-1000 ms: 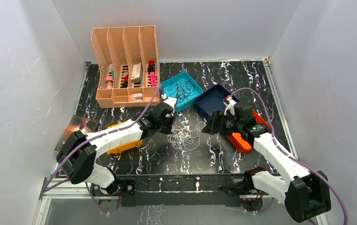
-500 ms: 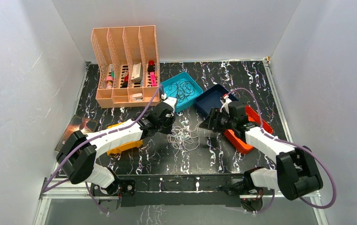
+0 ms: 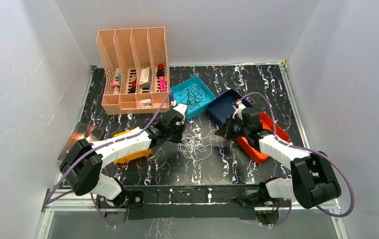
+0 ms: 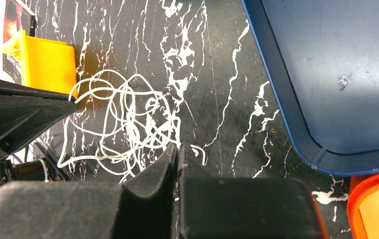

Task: Untangle the cables

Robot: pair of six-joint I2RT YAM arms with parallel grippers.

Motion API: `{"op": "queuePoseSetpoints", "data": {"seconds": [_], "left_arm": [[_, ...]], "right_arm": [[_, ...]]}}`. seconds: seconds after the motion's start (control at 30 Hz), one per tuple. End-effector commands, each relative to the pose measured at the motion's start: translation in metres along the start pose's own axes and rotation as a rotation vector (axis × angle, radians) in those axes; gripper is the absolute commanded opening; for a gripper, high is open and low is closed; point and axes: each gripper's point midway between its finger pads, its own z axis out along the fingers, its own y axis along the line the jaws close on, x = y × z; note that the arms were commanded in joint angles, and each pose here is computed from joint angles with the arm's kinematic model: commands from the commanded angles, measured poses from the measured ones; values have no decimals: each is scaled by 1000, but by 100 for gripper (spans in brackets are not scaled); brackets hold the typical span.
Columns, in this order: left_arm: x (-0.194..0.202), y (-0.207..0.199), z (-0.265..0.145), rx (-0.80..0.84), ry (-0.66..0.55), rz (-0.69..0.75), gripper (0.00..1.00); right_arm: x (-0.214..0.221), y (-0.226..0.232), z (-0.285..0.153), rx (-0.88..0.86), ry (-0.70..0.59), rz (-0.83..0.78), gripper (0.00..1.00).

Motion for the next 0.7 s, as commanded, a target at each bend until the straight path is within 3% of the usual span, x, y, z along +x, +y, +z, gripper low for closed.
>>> {"op": "queuePoseSetpoints", "data": {"seconds": [0.0, 0.23, 0.5, 0.67], "left_arm": [[-6, 3, -11, 1, -36, -18, 0], [-2, 13, -14, -41, -39, -31, 0], [1, 30, -14, -130, -34, -51, 0], [-5, 38, -22, -157, -66, -69, 21]], "right_arm": [[-26, 19, -17, -17, -70, -135, 3], [-69, 31, -66, 103, -227, -283, 0], [-89, 45, -113, 170, -327, -369, 0], [-102, 81, -135, 69, -386, -433, 0]]}}
